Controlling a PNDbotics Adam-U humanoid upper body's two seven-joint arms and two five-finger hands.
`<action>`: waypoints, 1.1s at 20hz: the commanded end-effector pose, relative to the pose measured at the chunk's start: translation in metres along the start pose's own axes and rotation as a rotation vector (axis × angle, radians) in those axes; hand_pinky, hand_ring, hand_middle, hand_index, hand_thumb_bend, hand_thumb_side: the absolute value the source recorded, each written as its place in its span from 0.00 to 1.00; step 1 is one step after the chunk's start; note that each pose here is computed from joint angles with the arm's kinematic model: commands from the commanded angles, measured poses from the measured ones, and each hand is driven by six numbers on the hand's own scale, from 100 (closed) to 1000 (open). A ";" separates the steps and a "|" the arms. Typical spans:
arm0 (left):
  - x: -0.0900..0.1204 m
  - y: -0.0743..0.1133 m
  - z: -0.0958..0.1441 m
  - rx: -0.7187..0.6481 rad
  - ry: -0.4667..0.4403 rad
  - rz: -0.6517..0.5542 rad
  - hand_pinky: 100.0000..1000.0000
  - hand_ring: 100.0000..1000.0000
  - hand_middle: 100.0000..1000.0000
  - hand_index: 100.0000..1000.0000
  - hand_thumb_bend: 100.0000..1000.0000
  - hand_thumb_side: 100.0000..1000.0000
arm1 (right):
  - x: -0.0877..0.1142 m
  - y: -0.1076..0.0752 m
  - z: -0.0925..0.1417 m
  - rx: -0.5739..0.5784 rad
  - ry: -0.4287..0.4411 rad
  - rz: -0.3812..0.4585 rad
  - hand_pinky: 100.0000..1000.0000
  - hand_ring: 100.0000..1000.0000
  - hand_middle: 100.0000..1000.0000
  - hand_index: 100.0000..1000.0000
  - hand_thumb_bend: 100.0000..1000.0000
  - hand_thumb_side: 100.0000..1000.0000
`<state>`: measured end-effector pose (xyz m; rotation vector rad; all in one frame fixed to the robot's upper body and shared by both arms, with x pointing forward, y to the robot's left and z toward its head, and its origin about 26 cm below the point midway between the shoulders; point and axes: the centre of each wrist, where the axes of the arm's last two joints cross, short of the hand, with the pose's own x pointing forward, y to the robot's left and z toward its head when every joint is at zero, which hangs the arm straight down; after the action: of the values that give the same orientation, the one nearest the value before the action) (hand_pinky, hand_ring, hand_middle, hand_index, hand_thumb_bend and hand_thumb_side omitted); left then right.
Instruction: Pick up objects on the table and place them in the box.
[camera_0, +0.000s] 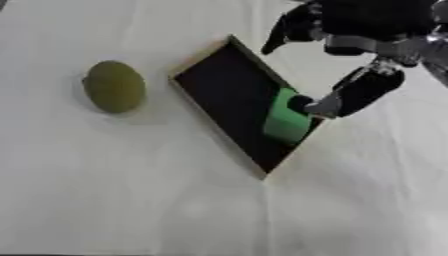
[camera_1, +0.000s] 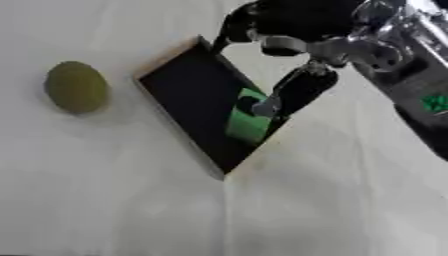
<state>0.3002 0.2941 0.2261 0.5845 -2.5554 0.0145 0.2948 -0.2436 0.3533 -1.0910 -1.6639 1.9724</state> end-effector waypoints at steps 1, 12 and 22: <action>0.006 0.006 -0.008 -0.016 -0.039 -0.028 0.83 0.82 0.76 0.85 0.06 0.80 | -0.011 -0.016 0.020 -0.070 0.034 0.024 0.83 0.83 0.76 0.85 0.14 0.31; 0.027 0.015 -0.046 -0.457 -0.070 -0.627 0.83 0.84 0.80 0.92 0.26 0.55 | -0.036 0.009 0.056 -0.196 0.106 0.036 0.82 0.82 0.76 0.85 0.11 0.34; 0.053 0.011 -0.085 -1.069 0.000 -1.027 0.84 0.84 0.82 0.92 0.55 0.45 | -0.044 0.024 0.072 -0.293 0.180 0.019 0.82 0.80 0.74 0.84 0.05 0.39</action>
<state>0.2985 0.2899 0.3158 1.2174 -1.6710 -1.4625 0.2826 -0.3280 0.3332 -1.2711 -1.8753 1.6192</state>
